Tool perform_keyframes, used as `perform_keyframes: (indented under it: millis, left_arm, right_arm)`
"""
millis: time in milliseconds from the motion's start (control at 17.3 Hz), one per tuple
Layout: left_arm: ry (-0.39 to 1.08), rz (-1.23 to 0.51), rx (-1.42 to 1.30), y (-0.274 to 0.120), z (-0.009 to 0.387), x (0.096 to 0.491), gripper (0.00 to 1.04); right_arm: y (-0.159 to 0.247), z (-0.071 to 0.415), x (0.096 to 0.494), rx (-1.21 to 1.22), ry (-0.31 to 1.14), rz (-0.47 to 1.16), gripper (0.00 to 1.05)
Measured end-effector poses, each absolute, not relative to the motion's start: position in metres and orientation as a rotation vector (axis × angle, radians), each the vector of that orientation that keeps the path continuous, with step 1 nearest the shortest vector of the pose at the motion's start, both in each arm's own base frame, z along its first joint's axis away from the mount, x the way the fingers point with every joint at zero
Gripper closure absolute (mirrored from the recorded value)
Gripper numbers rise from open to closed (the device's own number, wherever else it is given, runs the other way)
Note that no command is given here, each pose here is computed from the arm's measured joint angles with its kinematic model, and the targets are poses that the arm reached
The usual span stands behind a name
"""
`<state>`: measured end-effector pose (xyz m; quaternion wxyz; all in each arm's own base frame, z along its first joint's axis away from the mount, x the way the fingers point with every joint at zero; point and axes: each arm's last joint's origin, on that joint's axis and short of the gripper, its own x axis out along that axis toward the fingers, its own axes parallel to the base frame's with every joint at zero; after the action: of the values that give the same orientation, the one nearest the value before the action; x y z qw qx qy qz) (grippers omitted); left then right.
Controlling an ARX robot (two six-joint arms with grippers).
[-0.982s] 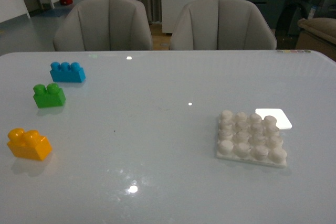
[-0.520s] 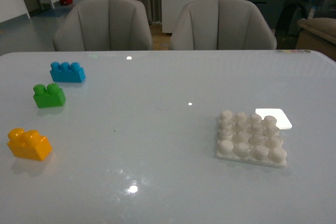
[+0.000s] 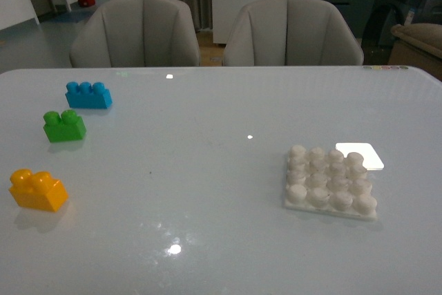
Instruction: Insert yellow block into base center
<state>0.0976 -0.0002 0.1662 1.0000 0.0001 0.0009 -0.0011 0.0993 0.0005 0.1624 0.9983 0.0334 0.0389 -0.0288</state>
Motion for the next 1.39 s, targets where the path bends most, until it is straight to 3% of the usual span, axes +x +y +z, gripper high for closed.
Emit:
perform_keyframes:
  millis: [231, 462, 693, 866, 1097, 1386]
  left_arm:
    - [0.002, -0.002, 0.0, 0.0, 0.166, 0.098, 0.07]
    - [0.002, -0.002, 0.0, 0.0, 0.166, 0.098, 0.07]
    - [0.002, -0.002, 0.0, 0.0, 0.166, 0.098, 0.07]
    - [0.002, -0.002, 0.0, 0.0, 0.166, 0.098, 0.07]
    - [0.002, -0.002, 0.0, 0.0, 0.166, 0.098, 0.07]
    - [0.002, -0.002, 0.0, 0.0, 0.166, 0.098, 0.07]
  right_arm:
    - [-0.007, 0.195, 0.114, 0.11, -0.031, -0.079, 0.06]
    - [-0.023, 0.251, 0.213, 0.147, -0.055, -0.084, 0.06]
    - [-0.01, 0.222, 0.333, 0.163, 0.313, -0.056, 0.06]
    - [0.008, 0.175, 0.383, 0.156, 0.557, -0.032, 0.06]
    - [0.026, 0.119, 0.396, 0.174, 0.782, -0.012, 0.06]
    - [0.048, 0.087, 0.395, 0.202, 0.871, 0.011, 0.06]
